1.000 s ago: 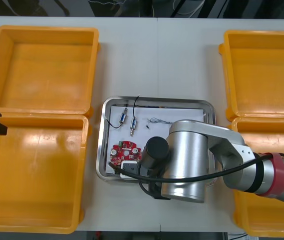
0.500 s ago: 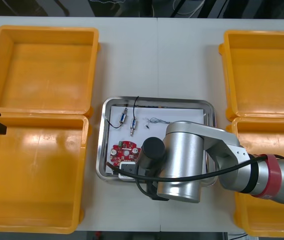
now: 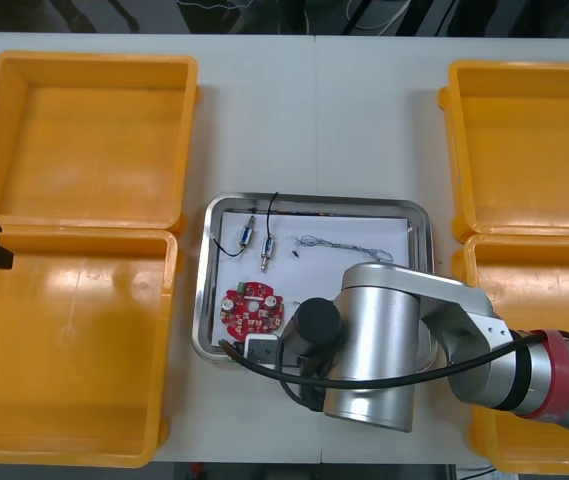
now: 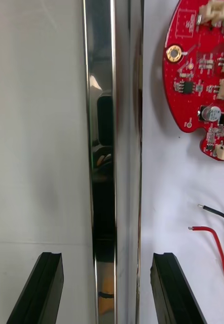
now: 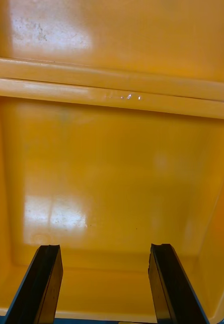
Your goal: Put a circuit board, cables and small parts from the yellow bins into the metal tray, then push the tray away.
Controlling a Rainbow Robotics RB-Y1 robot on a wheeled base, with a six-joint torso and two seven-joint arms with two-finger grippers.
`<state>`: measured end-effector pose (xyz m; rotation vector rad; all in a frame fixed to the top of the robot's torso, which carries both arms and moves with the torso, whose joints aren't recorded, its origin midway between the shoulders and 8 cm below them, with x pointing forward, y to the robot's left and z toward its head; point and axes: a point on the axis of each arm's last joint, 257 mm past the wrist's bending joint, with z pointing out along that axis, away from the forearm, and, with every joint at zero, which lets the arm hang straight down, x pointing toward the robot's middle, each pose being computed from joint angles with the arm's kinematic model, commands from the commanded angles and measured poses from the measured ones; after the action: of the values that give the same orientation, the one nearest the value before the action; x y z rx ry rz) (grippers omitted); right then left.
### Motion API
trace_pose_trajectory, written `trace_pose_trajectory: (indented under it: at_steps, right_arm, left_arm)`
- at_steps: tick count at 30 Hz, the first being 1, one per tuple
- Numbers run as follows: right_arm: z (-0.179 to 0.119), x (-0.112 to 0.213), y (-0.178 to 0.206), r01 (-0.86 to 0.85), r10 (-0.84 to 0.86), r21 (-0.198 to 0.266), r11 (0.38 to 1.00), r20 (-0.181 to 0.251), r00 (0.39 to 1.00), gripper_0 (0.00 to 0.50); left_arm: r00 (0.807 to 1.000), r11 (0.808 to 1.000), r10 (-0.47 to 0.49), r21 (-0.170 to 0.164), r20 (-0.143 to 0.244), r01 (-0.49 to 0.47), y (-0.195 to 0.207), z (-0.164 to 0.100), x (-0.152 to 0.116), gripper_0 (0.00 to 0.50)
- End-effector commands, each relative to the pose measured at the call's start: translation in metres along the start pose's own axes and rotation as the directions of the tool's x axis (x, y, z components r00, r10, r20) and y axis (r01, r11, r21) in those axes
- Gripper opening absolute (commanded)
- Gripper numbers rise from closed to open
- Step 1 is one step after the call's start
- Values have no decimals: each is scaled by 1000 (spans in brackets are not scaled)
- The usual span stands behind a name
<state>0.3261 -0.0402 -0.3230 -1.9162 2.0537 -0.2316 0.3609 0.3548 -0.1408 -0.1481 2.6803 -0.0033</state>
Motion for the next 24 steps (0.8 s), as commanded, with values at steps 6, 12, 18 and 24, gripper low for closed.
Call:
trace_pose_trajectory:
  at_steps: [6,12,18,24]
  right_arm:
    - [0,-8,19,1,-1,-2,1000,25,1000,500]
    - [4,-13,19,-11,11,0,1000,25,1000,500]
    - [3,-20,19,-5,5,13,1000,36,999,500]
    - [7,-19,16,17,-18,59,998,26,999,500]
  left_arm:
    - [995,995,92,-35,27,-91,11,-10,-4,500]
    - [995,995,92,-35,27,-91,11,-10,-4,500]
    - [995,995,92,-35,27,-91,11,-10,-4,500]
    - [995,995,92,-35,27,-91,11,-10,-4,500]
